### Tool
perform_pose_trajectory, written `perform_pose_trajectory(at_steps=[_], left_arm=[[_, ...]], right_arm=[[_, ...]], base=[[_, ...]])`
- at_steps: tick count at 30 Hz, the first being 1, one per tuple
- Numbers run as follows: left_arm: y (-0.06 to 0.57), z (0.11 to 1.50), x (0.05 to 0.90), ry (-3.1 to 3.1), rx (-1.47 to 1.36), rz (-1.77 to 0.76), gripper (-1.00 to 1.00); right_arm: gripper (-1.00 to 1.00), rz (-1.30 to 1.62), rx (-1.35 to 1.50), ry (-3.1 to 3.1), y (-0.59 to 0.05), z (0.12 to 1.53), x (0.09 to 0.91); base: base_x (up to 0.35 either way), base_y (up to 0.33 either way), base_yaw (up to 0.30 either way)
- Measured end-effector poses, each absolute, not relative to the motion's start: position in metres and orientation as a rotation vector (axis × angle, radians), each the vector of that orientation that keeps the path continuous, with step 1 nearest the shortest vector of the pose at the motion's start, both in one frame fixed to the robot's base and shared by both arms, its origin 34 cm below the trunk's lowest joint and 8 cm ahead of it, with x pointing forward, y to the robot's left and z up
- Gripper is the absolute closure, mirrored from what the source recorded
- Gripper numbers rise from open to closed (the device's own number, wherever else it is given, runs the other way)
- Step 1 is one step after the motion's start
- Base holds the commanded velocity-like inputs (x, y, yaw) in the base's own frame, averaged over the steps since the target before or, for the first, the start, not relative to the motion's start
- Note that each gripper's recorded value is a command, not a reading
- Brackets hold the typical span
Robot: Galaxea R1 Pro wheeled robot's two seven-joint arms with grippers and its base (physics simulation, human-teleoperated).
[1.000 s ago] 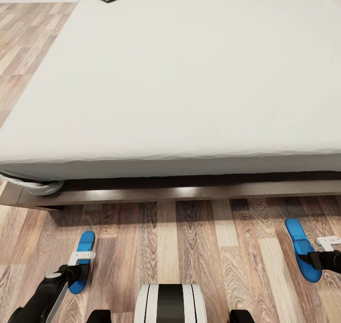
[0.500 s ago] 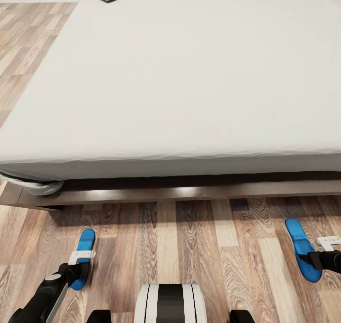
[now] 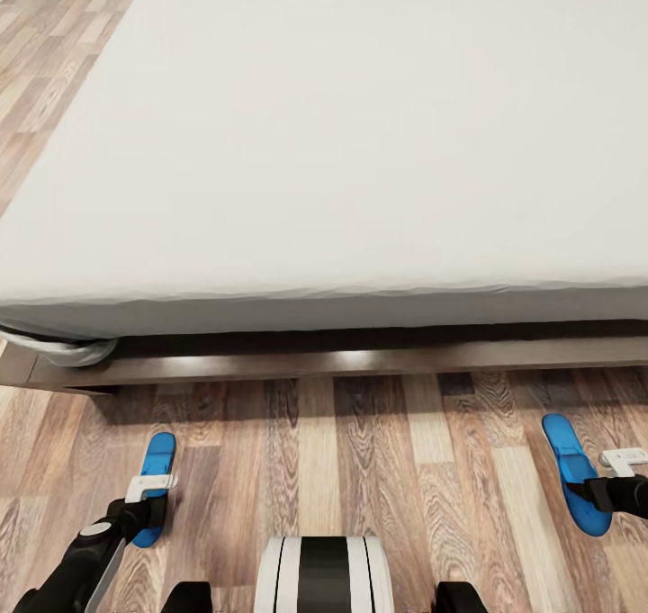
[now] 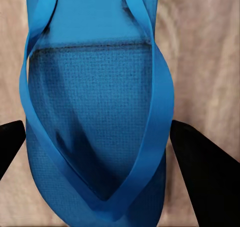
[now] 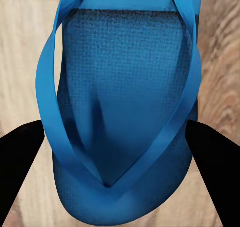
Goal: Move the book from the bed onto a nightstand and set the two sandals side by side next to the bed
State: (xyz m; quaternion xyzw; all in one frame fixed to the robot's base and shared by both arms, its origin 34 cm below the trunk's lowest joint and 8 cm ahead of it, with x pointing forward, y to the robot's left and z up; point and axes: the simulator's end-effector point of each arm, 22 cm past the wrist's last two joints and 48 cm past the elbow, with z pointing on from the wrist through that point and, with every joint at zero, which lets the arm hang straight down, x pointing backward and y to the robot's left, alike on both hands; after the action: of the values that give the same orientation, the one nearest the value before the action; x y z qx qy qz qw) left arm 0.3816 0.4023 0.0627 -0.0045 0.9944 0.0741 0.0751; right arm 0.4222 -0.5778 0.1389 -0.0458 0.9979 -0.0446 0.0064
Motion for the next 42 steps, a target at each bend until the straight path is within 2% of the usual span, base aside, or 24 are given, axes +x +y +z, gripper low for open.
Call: perform_pose_trajectory(at_steps=[42], left_arm=[[0.407,0.052,0.373,2.973,-0.092,0.218,1.00]], right_arm=[[1.00,-0.139,-0.147,3.164,-0.578,0.124,0.407]], base=[[0.000,0.000,0.000]])
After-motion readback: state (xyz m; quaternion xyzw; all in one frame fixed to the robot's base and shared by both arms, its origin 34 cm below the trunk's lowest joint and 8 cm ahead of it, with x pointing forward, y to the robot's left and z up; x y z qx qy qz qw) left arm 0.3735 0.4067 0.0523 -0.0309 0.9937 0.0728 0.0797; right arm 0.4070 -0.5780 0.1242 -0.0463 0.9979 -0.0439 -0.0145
